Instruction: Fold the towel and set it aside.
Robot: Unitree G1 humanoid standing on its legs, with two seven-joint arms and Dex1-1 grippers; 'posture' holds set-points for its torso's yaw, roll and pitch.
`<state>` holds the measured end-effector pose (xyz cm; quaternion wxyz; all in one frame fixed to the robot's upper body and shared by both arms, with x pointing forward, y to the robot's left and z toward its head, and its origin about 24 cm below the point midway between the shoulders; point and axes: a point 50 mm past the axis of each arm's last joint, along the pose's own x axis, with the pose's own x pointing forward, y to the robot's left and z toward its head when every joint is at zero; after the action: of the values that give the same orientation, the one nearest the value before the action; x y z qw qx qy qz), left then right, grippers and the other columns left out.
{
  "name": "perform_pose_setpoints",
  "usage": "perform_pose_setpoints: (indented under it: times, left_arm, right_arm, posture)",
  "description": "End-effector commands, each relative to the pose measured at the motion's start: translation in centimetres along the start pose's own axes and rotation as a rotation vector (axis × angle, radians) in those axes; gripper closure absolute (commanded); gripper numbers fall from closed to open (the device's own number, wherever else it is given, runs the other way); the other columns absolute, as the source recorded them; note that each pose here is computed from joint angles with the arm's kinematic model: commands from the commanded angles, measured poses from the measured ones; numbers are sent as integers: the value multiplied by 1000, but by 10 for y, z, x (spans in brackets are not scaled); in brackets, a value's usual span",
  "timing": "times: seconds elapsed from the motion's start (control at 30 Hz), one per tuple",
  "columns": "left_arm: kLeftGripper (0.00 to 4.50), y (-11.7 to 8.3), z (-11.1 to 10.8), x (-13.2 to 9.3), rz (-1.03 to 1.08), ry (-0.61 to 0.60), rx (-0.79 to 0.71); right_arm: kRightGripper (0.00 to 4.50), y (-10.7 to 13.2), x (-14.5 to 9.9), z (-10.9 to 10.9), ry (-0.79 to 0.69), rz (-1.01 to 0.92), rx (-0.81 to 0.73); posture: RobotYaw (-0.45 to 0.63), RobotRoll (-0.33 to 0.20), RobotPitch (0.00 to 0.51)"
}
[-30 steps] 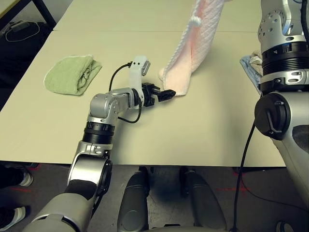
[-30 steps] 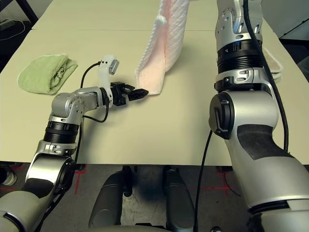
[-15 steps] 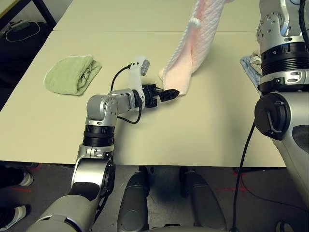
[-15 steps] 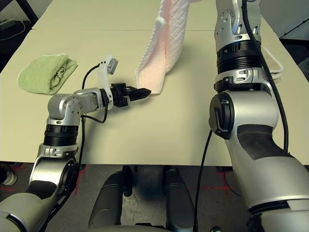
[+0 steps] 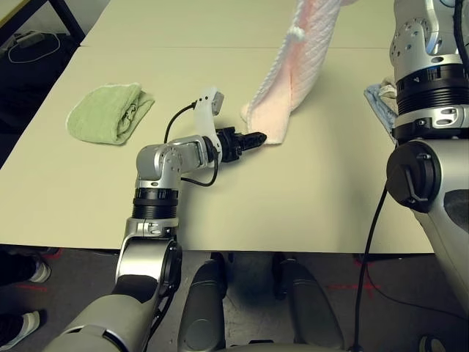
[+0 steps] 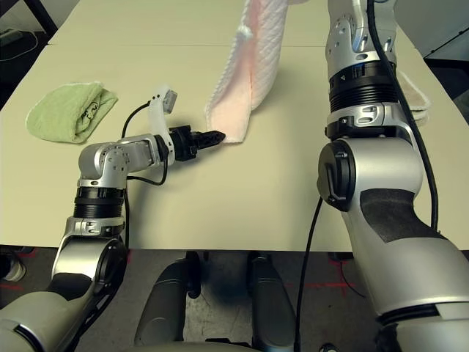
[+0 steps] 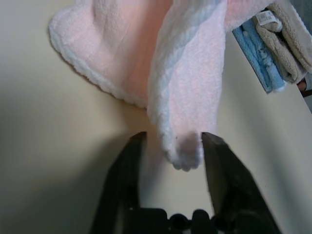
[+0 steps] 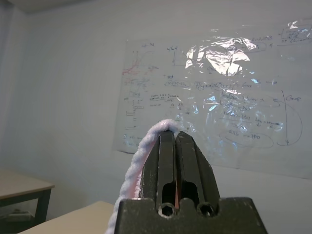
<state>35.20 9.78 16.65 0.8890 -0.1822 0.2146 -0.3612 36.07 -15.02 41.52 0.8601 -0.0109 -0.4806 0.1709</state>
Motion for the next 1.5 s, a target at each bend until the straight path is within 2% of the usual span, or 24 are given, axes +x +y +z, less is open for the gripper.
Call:
perform_pose_setpoints:
  times: [0.03,0.1,0.13,0.43,0.63,0.77,0.93,1.1,1.23,1.37,1.5]
  left_arm:
    - [3577,3,-1,0,7,-1,-22]
    - [4271,3,0,-1,5,0,-27]
    - [4478,3,0,-1,7,1,-30]
    - [4478,8,7,-13,10,4,-27]
    - [4478,23,31,-38,79,-41,42]
    - [4478,34,54,-58,168,-119,103]
    - [4478,43,70,-73,319,-215,216]
    - [4478,43,84,-77,431,-350,322]
    - [4478,41,89,-79,469,-415,344]
    - [4478,45,83,-81,467,-394,345]
    - [4478,55,69,-85,467,-314,341]
  right_arm:
    - [4500,-1,2,10,-39,4,-20]
    - [4500,-1,2,10,-39,4,-20]
    - [4500,-1,2,9,-38,3,-21]
    - [4500,-5,-1,5,-20,-6,-32]
    - [4500,-27,-18,-6,46,-55,-85]
    - [4500,-50,-46,-22,151,-98,-148]
    - [4500,-64,-85,-42,281,-123,-188]
    - [4500,-72,-120,-54,400,-150,-192]
    - [4500,-75,-149,-59,495,-168,-189]
    - [4500,-78,-180,-64,620,-185,-149]
    - [4500,-77,-198,-67,722,-164,-105]
  posture:
    - [31,0,243]
    - [31,0,243]
    - [31,0,243]
    - [32,0,239]
    - [33,0,236]
    - [35,0,237]
    - [38,0,240]
    - [38,0,242]
    - [35,0,244]
    - [28,0,252]
    - [18,0,260]
